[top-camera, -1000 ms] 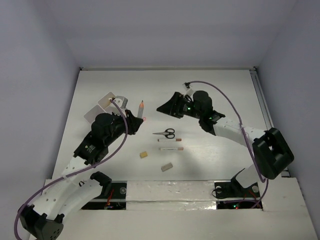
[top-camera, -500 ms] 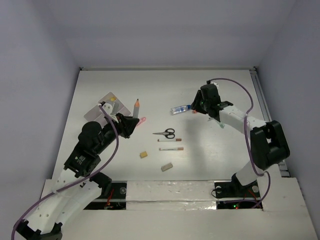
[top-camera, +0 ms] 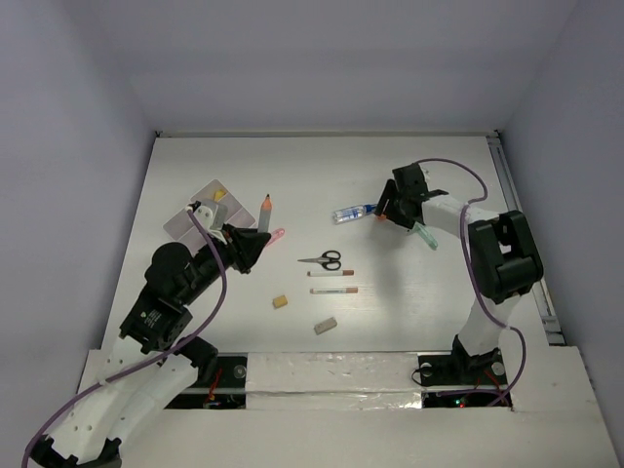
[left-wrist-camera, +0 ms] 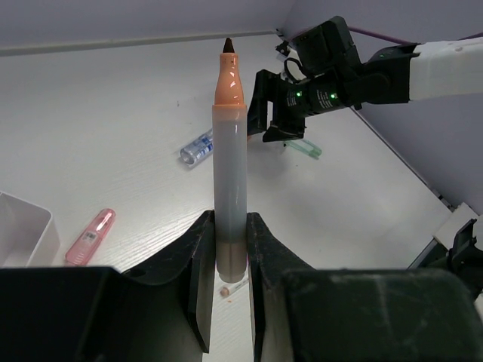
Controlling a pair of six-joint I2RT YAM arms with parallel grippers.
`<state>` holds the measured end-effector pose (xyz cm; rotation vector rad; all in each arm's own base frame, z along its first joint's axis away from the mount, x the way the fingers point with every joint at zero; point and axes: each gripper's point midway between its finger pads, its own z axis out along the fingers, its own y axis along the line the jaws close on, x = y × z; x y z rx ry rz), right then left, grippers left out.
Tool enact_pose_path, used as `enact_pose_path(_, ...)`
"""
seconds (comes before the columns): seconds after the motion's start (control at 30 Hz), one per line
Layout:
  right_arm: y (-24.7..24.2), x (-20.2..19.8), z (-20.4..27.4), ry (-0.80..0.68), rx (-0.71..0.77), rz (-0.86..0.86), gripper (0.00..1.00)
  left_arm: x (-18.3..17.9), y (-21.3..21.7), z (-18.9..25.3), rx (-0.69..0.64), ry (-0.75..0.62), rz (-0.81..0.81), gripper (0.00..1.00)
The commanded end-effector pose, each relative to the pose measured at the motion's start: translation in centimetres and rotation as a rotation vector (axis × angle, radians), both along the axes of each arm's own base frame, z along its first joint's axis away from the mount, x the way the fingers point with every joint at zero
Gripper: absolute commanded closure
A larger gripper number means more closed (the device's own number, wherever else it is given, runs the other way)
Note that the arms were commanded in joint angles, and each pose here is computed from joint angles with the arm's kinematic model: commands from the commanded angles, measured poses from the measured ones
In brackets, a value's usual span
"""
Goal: Sort the stationery into containers
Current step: Close the pen cap on the pen.
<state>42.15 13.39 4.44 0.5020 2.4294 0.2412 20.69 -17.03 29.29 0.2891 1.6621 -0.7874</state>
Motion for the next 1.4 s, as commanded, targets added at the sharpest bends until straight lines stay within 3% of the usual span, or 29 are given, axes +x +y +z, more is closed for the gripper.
enact_pose_path(0.0, 0.5, 2.3, 2.1, -0.067, 0.034, -0.019, 0.31, -0.2, -0.2, 1.3, -0.02, -0.055, -0.019, 1.0)
enact_pose_path(0.2, -0.3, 2.8, 1.5, -0.049, -0.013, -0.045, 0.42, -0.2, -0.1, 1.4, -0.019, -0.056, -0.017, 1.0)
enact_pose_path(0.63, -0.7, 3.2, 0.2, -0.001, -0.071, -0.029, 0.47, 0.0, 0.2, 1.4, -0.019, -0.06, 0.003, 1.0)
enact_pose_path(0.9, -1.1, 2.6, 0.3, 0.021, -0.122, 0.036, 0.6, 0.1, 0.2, 1.3, -0.017, -0.054, 0.004, 1.0)
enact_pose_path(0.97, -1.5, 2.3, 0.3, 0.026, -0.142, 0.037, 0.6, 0.3, 0.4, 1.3, -0.016, -0.053, 0.013, 1.0)
enact_pose_path(1.1, -1.9, 2.2, 0.4, 0.035, -0.179, 0.06, 0.44, 0.4, 0.2, 1.1, -0.014, -0.046, 0.006, 1.0)
enact_pose_path(1.37, -2.1, 2.9, -0.4, 0.065, -0.231, 0.095, 0.53, 0.5, 0.2, 1.0, -0.014, -0.043, 0.007, 1.0)
